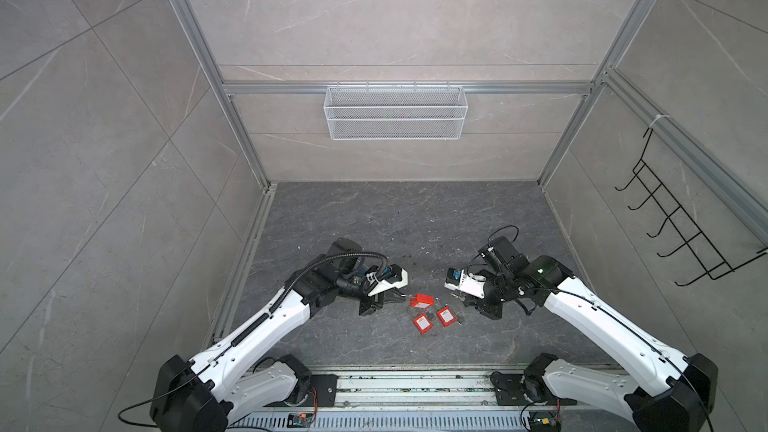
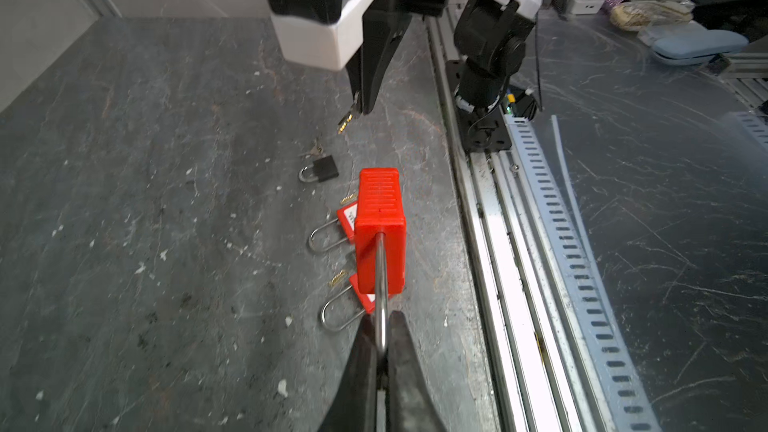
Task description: Lock with the key
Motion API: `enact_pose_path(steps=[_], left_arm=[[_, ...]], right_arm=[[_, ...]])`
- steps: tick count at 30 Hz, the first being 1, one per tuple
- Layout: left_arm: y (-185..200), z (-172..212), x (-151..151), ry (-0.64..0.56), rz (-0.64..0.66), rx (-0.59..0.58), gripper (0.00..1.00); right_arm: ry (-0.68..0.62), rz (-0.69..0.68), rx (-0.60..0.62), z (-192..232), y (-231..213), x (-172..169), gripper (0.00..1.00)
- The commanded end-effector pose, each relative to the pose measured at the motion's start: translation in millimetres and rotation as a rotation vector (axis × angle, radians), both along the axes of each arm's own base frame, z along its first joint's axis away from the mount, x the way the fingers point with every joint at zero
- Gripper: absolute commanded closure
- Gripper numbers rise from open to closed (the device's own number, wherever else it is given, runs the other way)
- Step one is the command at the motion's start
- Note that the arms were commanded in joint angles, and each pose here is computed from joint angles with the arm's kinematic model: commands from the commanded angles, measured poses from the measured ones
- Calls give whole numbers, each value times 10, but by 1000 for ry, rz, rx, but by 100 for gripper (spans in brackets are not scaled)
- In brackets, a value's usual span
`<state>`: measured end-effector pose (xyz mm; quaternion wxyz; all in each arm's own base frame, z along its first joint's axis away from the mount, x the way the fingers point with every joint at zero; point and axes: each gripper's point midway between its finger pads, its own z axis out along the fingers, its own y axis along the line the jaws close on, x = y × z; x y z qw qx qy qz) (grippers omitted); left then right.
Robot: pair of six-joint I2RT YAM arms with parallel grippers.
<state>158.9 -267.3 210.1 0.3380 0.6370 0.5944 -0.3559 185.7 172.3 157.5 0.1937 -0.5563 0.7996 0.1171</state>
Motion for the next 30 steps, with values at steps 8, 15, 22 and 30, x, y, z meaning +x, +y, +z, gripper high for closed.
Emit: enact_pose_path(steps=[8, 15, 22, 30], left_arm=[[365, -402, -90, 211, -91, 350, 100], [480, -735, -32, 295, -112, 514, 100], [577, -1008, 6, 343, -138, 643, 100], [640, -1243, 2, 362, -179, 767, 100]], right_arm=[[-9, -565, 138, 101, 63, 623, 100], [-9, -751, 224, -63, -19, 649, 100], [50, -830, 238, -331, -59, 535, 100], [73, -843, 255, -384, 49, 553, 100]])
